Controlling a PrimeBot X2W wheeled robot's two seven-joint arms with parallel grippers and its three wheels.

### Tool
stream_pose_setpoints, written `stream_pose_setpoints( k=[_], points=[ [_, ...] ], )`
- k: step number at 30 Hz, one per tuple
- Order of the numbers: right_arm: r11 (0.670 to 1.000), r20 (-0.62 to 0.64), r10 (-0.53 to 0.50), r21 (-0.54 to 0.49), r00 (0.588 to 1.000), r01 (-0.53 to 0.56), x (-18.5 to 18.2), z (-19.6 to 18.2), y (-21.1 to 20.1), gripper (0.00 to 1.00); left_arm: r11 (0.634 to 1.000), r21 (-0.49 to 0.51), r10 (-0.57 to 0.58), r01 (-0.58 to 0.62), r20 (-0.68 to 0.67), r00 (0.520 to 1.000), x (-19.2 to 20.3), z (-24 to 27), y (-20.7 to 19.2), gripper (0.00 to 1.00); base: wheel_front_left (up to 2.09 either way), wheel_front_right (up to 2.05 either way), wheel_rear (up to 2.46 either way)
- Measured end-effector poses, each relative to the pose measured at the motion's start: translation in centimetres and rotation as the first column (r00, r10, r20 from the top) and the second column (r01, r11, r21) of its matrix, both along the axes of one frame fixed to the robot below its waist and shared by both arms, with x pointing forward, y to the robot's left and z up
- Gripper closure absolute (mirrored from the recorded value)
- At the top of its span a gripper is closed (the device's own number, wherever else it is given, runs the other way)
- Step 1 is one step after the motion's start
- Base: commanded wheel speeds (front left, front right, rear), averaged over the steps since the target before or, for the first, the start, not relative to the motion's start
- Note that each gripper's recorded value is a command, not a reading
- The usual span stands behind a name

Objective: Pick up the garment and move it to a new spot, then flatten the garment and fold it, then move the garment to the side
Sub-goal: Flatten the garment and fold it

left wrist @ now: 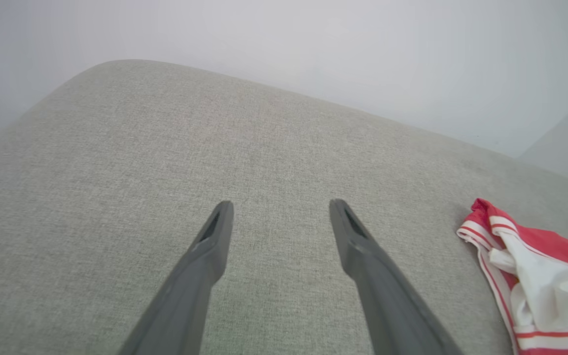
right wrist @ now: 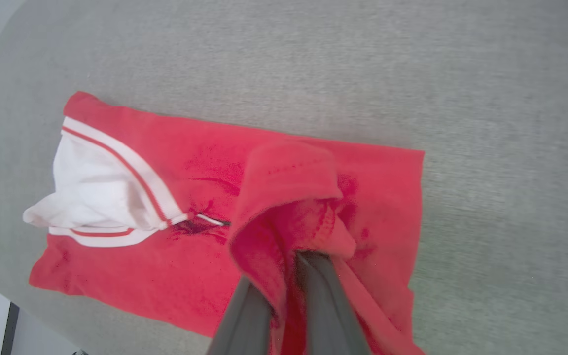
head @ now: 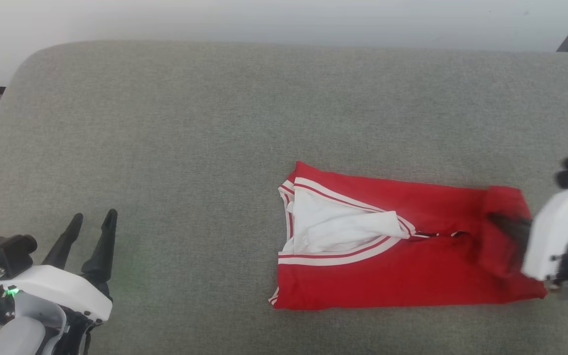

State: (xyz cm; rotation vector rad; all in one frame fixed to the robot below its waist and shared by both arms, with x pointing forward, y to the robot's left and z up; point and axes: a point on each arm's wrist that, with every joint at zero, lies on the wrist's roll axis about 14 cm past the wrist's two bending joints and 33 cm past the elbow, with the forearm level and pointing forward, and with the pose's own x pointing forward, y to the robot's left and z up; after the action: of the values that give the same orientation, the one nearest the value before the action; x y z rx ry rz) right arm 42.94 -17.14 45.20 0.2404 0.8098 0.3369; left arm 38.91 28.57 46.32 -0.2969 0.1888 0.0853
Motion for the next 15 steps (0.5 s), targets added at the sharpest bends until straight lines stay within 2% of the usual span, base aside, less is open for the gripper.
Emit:
stream_pose_setpoints(
  k=[5,15],
  points=[
    [0.992,0.013,0.125,0.029,0.992,-0.126,-0.5,0.3,4.7,1.00,1.000,-0.006,0.007,-0.007,0.003,1.000,-0.2,0.2,0.1,0.00,0.00,0.00,0.00],
    [0.934,0.026,0.351,0.058,0.936,-0.351,-0.3,-0.5,13.8,1.00,0.999,-0.016,0.036,-0.036,0.015,0.999,-1.0,0.7,0.8,0.00,0.00,0.00,0.00]
  ],
)
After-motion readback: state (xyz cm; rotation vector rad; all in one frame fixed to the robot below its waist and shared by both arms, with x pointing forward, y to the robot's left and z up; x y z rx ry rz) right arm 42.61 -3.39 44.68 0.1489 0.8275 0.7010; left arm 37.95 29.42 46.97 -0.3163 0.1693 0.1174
